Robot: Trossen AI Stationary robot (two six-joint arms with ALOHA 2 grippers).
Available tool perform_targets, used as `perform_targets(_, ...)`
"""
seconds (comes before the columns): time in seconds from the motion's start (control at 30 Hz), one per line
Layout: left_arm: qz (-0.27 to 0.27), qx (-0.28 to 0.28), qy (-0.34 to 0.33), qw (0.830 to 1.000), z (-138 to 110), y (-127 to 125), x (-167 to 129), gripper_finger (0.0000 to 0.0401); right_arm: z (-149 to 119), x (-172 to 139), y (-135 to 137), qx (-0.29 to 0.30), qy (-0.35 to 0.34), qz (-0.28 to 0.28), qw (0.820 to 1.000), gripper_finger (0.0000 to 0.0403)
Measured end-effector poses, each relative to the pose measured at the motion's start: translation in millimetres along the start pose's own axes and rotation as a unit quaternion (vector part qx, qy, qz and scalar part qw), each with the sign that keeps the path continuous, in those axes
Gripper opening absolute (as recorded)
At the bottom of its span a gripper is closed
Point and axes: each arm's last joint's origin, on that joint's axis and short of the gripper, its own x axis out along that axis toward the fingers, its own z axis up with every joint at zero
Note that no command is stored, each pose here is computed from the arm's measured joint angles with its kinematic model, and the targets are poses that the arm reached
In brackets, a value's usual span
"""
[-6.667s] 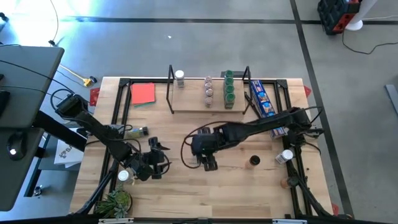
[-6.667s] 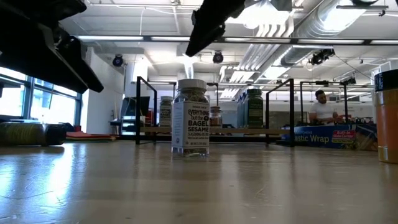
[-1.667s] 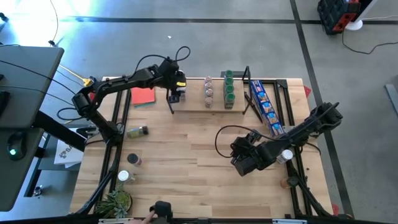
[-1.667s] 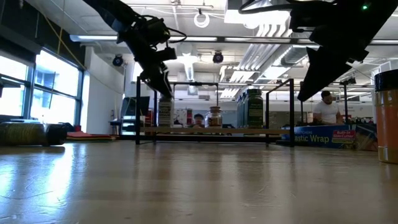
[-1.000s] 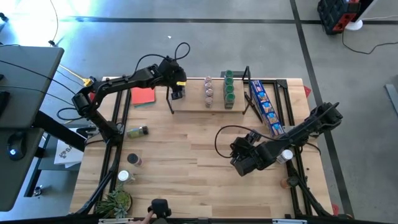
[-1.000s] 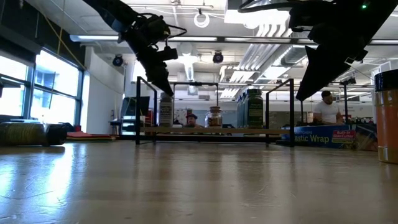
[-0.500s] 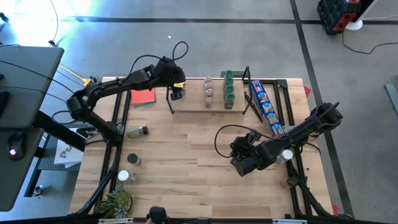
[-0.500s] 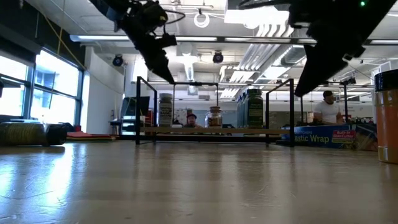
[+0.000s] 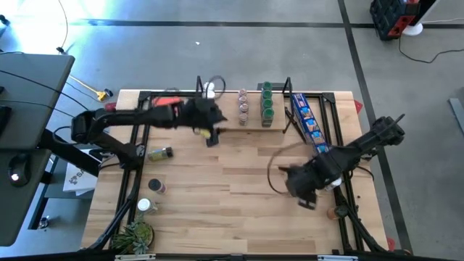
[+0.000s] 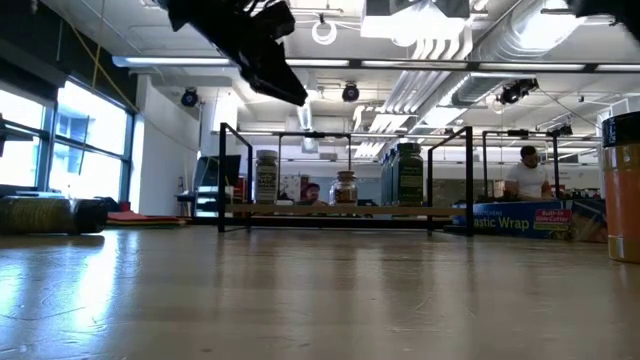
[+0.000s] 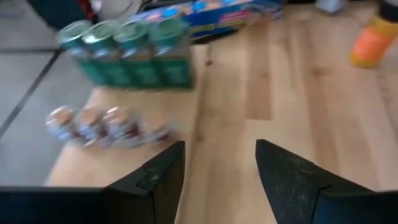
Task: Shelf spices
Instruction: Put the white seasoning bottle on the shelf aligned with the other white seasoning bottle
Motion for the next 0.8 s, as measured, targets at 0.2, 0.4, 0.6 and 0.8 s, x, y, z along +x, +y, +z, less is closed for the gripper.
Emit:
perform_targets(0.2,-0.004,0.035,-0.047,0.998,-19,-49,12,0.019,-31,47,-9,-0.126,0.133,-0.069,0.981,0.0289)
perform_targets(0.4,-0.005,0.052,-0.051,0.997,-37,-71,15,0.019,-39,79,-25,-0.209,0.202,-0.091,0.952,0.0289)
perform_targets(0.6,-0.009,0.042,-0.054,0.998,-47,-75,18,0.019,-46,100,-40,-0.253,0.23,-0.135,0.93,0.0289)
perform_targets(0.8,-0.008,0.04,-0.061,0.997,-53,-75,19,0.019,-53,118,-51,-0.271,0.267,-0.14,0.914,0.0288)
